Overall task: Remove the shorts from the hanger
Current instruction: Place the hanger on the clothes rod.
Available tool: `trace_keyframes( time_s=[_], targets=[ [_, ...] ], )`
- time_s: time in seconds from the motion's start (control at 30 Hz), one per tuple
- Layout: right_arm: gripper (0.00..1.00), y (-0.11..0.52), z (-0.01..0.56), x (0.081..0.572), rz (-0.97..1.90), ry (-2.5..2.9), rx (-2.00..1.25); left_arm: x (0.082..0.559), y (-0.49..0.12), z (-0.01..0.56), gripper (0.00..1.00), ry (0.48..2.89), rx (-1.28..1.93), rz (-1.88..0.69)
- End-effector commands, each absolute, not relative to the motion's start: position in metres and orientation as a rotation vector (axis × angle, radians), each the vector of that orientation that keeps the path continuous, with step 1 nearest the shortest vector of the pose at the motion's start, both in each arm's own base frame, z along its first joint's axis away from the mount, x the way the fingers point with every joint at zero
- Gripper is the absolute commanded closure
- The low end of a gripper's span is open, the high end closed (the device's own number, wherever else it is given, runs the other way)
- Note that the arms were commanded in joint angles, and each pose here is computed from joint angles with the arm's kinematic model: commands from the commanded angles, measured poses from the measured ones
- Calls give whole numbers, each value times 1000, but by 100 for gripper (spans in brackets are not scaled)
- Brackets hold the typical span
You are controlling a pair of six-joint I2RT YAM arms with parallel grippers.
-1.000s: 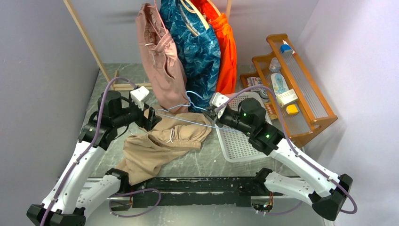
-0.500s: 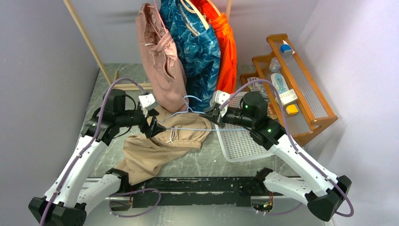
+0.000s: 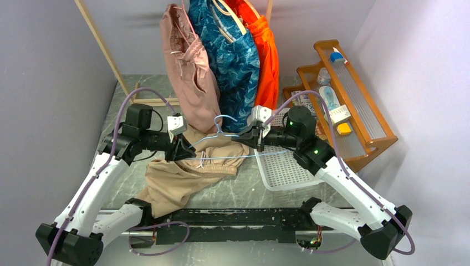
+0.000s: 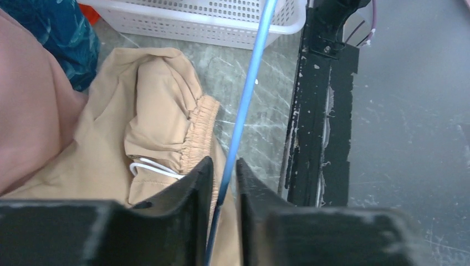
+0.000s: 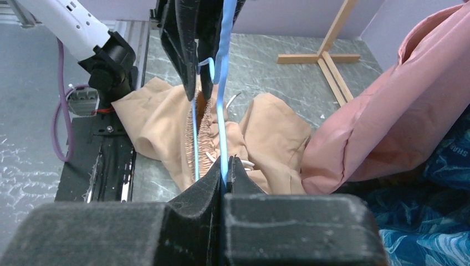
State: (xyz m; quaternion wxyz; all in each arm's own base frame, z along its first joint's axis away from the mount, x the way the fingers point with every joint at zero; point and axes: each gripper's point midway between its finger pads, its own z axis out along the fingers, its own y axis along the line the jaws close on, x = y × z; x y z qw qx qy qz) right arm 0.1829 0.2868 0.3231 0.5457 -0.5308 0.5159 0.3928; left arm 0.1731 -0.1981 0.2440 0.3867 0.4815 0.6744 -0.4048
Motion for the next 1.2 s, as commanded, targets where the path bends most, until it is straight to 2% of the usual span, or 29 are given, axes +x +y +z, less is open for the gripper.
trace_keyframes(
  time_s=[0.0, 0.03, 0.17, 0.33, 0.47, 0.63, 0.83, 0.93, 0.97, 1.0, 1.17],
  targets=[
    [100, 288, 338, 184, 942, 1174, -1223, 172, -196, 259, 84, 1688, 1236, -1012],
    [100, 288, 338, 184, 947, 1175, -1219, 172, -195, 260, 91, 1696, 1230, -998],
    [99, 291, 336, 183, 969, 1186, -1232, 168, -192, 267, 93, 1644, 1234, -956],
    [72, 292, 330, 178, 1004, 1184, -1233, 162, -188, 285, 93, 1558, 1199, -878],
    [57, 291, 329, 181, 1001, 1189, -1198, 157, -183, 289, 93, 1574, 1153, -857],
    [45, 290, 331, 182, 1002, 1178, -1163, 142, -180, 282, 93, 1636, 1110, -912],
    [40, 297, 333, 187, 1032, 1181, -1143, 148, -170, 291, 93, 1781, 895, -880],
    [31, 298, 335, 196, 1007, 1202, -1112, 155, -168, 285, 93, 1867, 785, -895],
    [10, 297, 337, 199, 998, 1201, -1096, 158, -166, 282, 93, 1900, 747, -884],
    [1, 296, 338, 202, 987, 1203, -1078, 160, -163, 279, 93, 1929, 717, -869],
    [0, 285, 343, 222, 867, 1222, -964, 151, -156, 279, 93, 1963, 657, -853]
  ],
)
